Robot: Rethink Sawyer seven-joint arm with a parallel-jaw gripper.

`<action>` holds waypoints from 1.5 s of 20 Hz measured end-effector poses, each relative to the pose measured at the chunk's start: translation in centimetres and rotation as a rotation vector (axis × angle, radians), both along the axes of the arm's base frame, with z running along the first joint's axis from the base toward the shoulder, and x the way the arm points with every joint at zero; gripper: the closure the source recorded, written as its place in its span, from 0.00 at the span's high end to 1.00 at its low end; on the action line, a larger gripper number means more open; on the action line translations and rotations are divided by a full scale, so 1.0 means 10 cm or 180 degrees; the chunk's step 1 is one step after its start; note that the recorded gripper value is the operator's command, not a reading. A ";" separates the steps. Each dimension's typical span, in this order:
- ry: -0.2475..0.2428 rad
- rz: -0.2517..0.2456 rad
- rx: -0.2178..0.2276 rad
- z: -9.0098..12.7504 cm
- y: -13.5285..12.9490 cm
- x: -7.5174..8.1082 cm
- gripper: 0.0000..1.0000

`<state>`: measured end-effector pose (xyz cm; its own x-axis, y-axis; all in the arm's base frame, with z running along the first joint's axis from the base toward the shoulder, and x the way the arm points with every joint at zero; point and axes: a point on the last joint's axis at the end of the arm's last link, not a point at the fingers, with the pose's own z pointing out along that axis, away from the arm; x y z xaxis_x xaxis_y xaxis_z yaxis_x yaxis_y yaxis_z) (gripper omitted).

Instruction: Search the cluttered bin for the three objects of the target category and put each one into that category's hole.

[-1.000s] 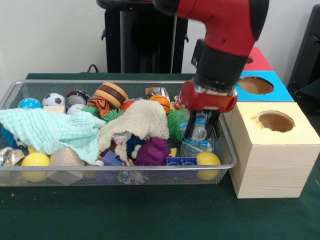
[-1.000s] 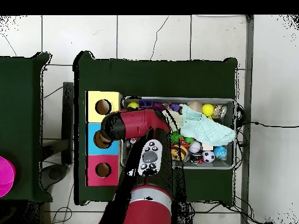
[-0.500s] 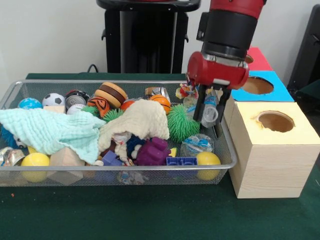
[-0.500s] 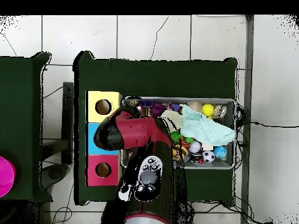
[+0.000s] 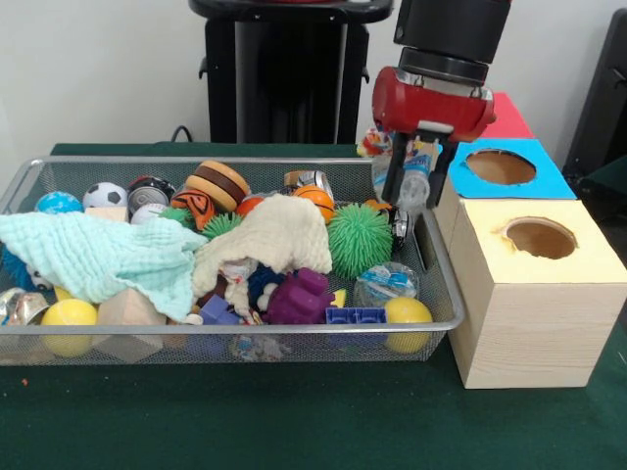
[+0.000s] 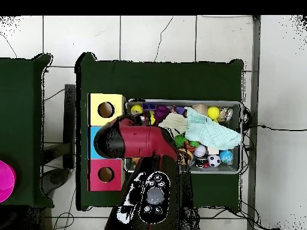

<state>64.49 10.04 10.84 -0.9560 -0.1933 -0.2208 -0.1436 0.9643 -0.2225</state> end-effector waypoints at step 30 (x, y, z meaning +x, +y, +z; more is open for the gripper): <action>-0.0367 0.0165 -0.0363 0.19 0.44 -0.76 0.00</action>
<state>56.90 14.44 12.77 -0.9137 -0.2719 -0.3022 -0.1598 0.9238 -0.3479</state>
